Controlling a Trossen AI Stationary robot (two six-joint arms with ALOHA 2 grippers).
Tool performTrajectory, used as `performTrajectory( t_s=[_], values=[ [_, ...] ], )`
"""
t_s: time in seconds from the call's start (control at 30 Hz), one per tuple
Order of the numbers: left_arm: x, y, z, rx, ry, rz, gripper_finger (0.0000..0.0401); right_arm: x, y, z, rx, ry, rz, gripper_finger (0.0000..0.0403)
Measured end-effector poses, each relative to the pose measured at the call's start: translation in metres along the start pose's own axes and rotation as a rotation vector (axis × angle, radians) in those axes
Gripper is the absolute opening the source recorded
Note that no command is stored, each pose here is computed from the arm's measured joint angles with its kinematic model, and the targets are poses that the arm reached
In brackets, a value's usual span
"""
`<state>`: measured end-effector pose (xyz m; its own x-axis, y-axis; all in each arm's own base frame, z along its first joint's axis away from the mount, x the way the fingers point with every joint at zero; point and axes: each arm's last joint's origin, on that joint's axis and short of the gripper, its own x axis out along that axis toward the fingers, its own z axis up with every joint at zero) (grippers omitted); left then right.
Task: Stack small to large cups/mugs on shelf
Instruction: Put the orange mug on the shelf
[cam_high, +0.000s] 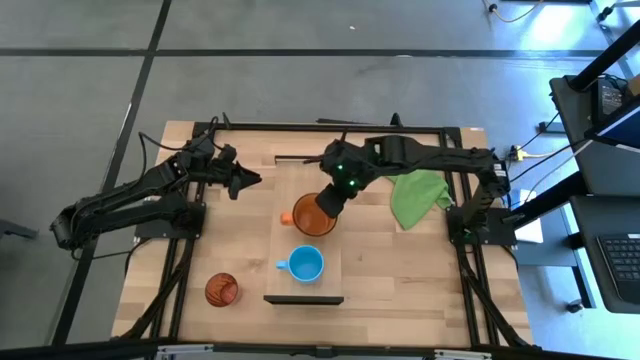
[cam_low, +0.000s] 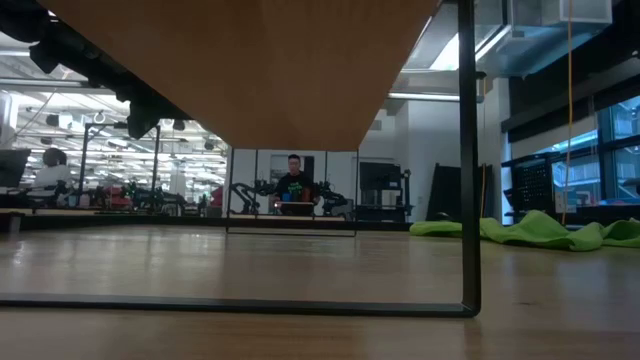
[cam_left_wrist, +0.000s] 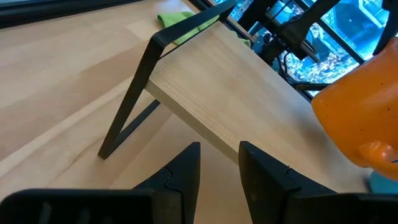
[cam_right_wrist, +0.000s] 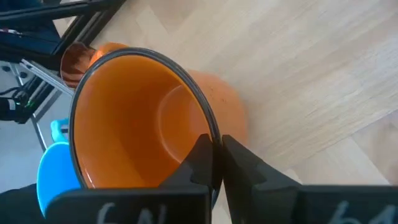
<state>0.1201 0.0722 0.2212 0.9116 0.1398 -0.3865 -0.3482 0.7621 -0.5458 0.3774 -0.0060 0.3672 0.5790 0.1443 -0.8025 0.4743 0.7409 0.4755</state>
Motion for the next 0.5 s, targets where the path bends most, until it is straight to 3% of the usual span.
performTrajectory(
  t_s=[0.5],
  values=[
    [0.000,0.000,0.001,0.006,-0.009,-0.003,0.0104,0.020,0.000,0.002,0.020,0.008,-0.012,0.0018]
  ],
)
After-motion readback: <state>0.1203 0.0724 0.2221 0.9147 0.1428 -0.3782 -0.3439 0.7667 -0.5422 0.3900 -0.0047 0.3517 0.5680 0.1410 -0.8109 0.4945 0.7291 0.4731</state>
